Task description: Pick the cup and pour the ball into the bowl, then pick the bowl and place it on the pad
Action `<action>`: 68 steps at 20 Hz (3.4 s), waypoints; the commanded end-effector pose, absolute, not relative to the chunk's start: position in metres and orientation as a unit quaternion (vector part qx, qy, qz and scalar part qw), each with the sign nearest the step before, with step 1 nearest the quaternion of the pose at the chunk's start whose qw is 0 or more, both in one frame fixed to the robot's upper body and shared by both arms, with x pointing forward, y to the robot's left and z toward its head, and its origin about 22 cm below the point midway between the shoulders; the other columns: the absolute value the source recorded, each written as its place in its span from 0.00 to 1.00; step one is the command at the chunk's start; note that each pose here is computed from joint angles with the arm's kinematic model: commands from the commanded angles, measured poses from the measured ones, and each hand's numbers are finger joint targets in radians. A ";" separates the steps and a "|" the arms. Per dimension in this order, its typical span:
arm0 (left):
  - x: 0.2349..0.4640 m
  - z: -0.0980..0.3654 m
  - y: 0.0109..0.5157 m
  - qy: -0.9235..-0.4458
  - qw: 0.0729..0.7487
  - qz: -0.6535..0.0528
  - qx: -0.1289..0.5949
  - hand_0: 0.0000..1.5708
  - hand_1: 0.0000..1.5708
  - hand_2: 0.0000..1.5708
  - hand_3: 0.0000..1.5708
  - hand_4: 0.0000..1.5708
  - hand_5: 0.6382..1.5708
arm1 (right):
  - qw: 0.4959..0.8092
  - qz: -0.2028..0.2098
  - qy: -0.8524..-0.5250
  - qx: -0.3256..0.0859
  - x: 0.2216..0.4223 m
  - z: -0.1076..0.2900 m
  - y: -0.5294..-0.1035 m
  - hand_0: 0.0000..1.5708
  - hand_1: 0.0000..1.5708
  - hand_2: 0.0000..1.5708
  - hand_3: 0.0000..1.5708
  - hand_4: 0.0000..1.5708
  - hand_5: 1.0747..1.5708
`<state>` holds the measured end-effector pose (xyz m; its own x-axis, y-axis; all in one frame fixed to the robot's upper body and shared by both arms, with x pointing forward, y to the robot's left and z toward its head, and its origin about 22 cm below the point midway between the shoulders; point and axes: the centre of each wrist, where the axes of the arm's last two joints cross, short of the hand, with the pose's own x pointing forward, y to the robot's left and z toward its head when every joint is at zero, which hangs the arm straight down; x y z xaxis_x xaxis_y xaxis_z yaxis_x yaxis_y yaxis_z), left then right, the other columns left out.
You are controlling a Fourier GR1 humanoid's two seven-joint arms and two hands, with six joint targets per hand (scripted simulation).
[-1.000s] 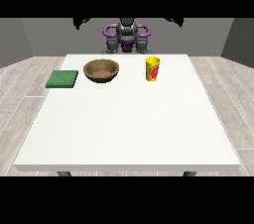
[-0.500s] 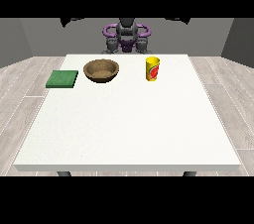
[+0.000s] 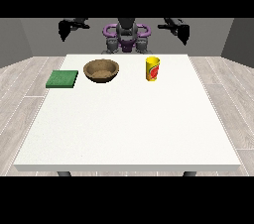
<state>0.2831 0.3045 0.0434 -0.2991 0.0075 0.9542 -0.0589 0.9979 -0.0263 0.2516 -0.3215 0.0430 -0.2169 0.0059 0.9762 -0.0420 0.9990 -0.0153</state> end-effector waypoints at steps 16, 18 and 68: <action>0.320 -0.051 0.265 -0.836 0.544 0.041 0.054 0.00 0.00 0.00 0.00 0.00 0.94 | 0.577 0.034 -0.816 0.024 0.268 0.024 -0.321 0.00 0.00 0.00 0.00 0.00 1.00; 0.316 -0.067 0.251 -0.841 0.538 0.041 0.050 0.00 0.00 0.00 0.00 0.00 0.94 | 0.575 0.036 -0.817 0.037 0.272 0.033 -0.348 0.00 0.00 0.00 0.00 0.00 1.00; 0.419 0.047 0.174 -0.639 0.458 -0.375 0.492 0.97 0.97 1.00 1.00 1.00 0.61 | 0.680 0.021 -0.733 0.025 0.265 -0.009 -0.402 0.00 0.00 0.00 0.00 0.00 1.00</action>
<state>0.4111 0.2135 0.0334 -0.0947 -0.9341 0.3442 -0.2557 0.3570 0.8984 0.2648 -0.3989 -0.0061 -0.0934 -0.0116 0.9956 -0.0477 0.9988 0.0072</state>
